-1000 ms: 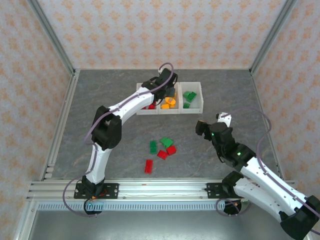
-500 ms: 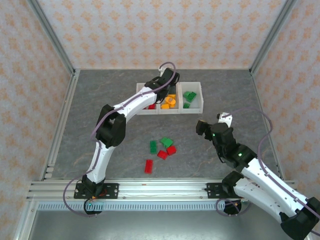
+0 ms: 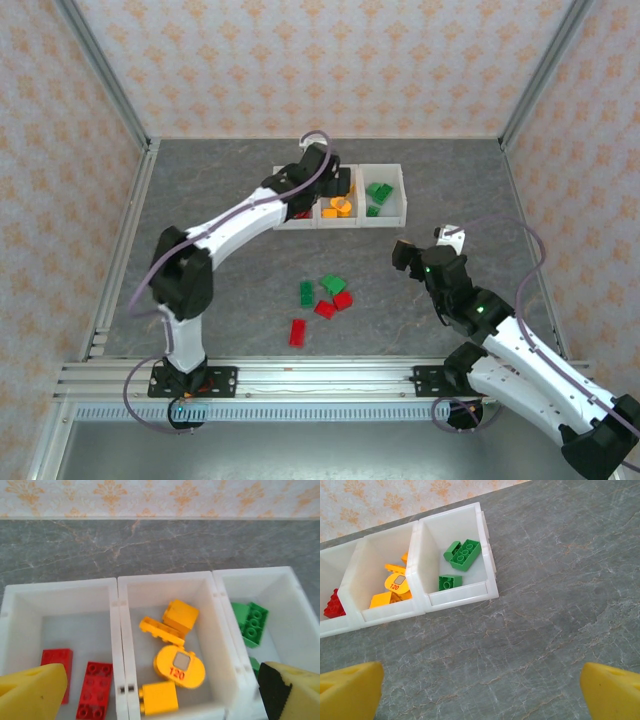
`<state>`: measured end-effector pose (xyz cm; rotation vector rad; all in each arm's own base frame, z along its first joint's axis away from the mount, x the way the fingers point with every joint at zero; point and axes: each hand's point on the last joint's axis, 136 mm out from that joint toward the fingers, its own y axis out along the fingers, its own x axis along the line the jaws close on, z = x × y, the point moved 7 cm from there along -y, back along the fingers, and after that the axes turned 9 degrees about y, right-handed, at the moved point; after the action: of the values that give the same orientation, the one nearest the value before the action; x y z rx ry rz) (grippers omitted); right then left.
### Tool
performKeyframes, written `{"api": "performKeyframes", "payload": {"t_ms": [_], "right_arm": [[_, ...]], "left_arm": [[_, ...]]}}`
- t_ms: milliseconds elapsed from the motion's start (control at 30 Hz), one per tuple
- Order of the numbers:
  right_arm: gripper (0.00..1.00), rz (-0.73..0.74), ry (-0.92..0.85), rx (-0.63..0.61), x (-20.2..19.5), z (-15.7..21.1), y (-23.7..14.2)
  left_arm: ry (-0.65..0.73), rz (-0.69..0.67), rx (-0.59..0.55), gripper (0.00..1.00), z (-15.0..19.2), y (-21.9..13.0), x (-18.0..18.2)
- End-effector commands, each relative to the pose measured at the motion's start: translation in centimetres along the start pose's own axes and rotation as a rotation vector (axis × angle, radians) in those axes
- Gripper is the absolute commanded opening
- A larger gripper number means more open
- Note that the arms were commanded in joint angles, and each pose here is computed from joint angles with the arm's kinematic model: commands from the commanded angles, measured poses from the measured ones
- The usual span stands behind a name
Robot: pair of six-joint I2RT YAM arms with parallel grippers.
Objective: Sort the legos into containers by color
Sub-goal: Place the lego in the container, then pick up the lego from the middle-left of the table.
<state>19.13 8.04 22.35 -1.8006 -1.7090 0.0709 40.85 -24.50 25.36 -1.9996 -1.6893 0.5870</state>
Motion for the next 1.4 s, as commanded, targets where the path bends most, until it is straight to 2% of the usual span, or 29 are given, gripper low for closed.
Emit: {"api": "performKeyframes", "payload": {"t_ms": [0, 267, 500, 667, 1033, 1367], "right_arm": [[1.00, 0.027, 0.018, -0.043, -0.6, -0.6, -0.5], [1.00, 0.027, 0.010, -0.029, -0.5, -0.3, -0.2], [1.00, 0.023, 0.005, -0.017, -0.5, -0.1, -0.1], [1.00, 0.044, 0.013, -0.031, -0.7, -0.3, -0.2], [1.00, 0.048, 0.020, -0.043, -0.9, -0.4, -0.3], [1.00, 0.045, 0.026, -0.050, -0.9, -0.5, -0.4]], "left_arm": [[0.016, 0.052, -0.016, 0.99, 1.9, -2.8, -0.1], [0.062, 0.109, 0.085, 0.99, 9.7, -7.2, -0.3], [0.025, 0.063, 0.255, 0.99, 16.5, -8.1, -0.5], [0.024, 0.004, 0.369, 0.88, 20.2, -8.2, 0.1], [0.040, 0.047, 0.425, 0.77, 22.0, -7.4, -0.9], [0.032, 0.004, 0.452, 0.68, 23.4, -7.1, -0.4]]}}
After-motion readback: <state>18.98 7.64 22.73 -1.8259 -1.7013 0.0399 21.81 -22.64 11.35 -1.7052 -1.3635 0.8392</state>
